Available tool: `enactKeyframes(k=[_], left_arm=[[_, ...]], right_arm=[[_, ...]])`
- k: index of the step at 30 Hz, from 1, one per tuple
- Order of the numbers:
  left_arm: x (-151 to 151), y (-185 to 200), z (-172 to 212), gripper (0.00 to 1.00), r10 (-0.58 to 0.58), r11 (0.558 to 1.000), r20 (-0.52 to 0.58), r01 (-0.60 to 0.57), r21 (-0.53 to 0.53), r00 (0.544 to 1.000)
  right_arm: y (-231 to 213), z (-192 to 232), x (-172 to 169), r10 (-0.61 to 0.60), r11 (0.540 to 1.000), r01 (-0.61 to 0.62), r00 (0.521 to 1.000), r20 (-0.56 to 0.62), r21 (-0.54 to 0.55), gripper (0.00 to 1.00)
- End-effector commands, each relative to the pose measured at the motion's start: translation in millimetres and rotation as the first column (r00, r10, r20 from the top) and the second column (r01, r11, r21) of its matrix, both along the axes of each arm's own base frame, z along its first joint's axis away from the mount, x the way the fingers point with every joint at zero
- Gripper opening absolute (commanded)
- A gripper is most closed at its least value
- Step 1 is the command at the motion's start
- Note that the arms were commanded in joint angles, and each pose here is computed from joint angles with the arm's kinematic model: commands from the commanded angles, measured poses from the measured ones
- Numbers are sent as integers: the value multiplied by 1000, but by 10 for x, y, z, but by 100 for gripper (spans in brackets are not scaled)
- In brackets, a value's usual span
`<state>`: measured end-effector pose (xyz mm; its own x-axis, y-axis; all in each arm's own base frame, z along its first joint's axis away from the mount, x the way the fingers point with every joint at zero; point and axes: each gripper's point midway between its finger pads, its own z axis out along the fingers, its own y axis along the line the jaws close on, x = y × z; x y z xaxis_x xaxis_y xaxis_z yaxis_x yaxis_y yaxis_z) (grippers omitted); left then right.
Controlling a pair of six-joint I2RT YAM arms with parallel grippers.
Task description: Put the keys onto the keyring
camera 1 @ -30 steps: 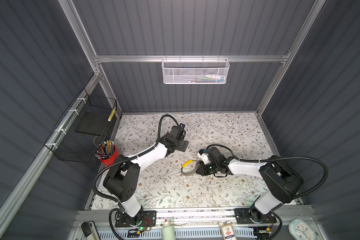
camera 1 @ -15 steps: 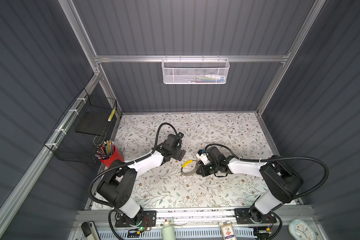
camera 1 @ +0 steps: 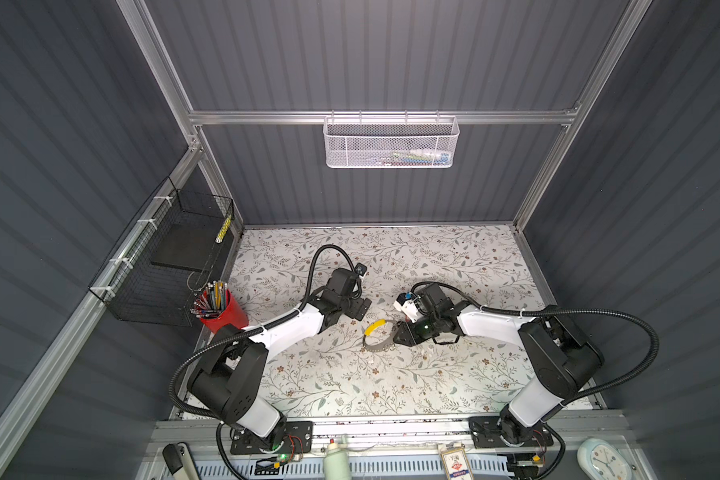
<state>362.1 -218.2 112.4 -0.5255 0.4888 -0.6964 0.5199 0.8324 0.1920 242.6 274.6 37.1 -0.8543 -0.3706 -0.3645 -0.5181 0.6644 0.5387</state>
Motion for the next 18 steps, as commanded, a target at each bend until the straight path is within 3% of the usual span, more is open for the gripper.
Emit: enactKeyframes(k=[1, 18], left_arm=[[69, -23, 226, 99, -6, 1000, 36, 7, -19, 999], [95, -98, 219, 99, -38, 999, 22, 38, -16, 999]], right_arm=[[27, -71, -131, 15, 1000, -14, 998, -64, 10, 35], [117, -187, -205, 10, 1000, -8, 990, -138, 14, 27]])
